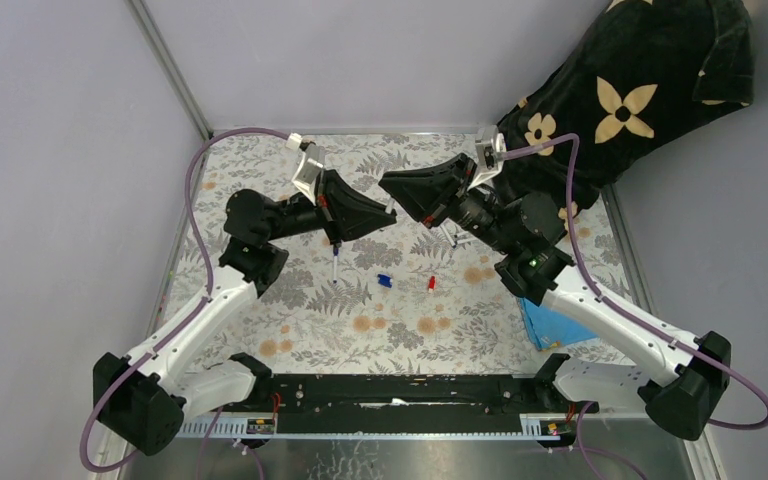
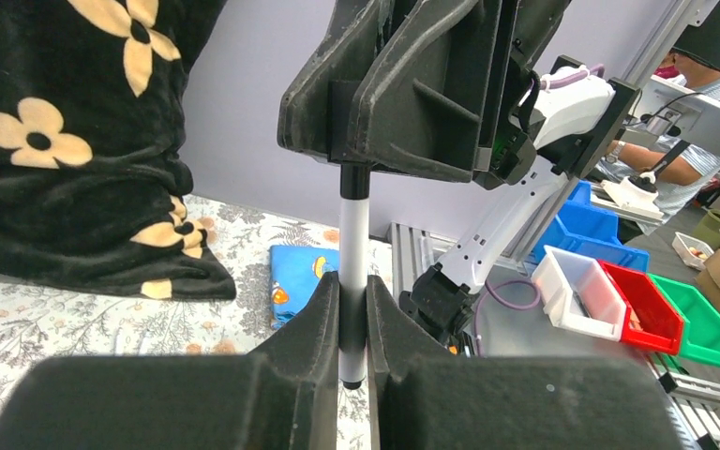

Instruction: Insert the pens into the pen caps

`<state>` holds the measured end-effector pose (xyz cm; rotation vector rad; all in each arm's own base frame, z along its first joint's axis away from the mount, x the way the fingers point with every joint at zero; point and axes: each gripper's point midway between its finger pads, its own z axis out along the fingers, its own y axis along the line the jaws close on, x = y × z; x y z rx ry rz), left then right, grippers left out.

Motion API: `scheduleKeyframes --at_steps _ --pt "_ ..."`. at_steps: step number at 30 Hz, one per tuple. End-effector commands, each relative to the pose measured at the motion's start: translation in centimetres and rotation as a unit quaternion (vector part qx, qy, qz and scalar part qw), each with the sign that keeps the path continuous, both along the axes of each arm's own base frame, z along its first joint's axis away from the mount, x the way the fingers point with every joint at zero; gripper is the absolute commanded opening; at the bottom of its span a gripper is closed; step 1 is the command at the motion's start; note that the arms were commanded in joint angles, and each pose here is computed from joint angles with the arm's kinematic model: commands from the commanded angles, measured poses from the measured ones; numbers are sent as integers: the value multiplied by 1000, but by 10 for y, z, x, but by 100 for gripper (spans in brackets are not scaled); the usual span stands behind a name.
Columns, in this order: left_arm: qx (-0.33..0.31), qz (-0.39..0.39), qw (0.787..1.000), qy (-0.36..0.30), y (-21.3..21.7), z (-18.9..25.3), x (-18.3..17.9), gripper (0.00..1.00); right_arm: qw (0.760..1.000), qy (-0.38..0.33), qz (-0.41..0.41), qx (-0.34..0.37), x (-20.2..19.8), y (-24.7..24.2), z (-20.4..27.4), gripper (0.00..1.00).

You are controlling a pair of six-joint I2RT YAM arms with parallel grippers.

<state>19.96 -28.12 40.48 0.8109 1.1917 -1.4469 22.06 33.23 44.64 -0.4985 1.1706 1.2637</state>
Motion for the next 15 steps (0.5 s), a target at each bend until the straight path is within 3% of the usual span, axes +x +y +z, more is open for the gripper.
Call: scheduleKeyframes --at_steps 1,9,15 --pt "-88 39 992 -88 12 63 -5 0 979 124 84 -141 -19 28 -123 0" --pt "-84 49 991 -87 12 64 0 0 969 151 84 -178 -29 24 -157 0" --pt "-24 51 997 -50 4 27 11 0 994 49 -2 -100 -5 8 -58 0"
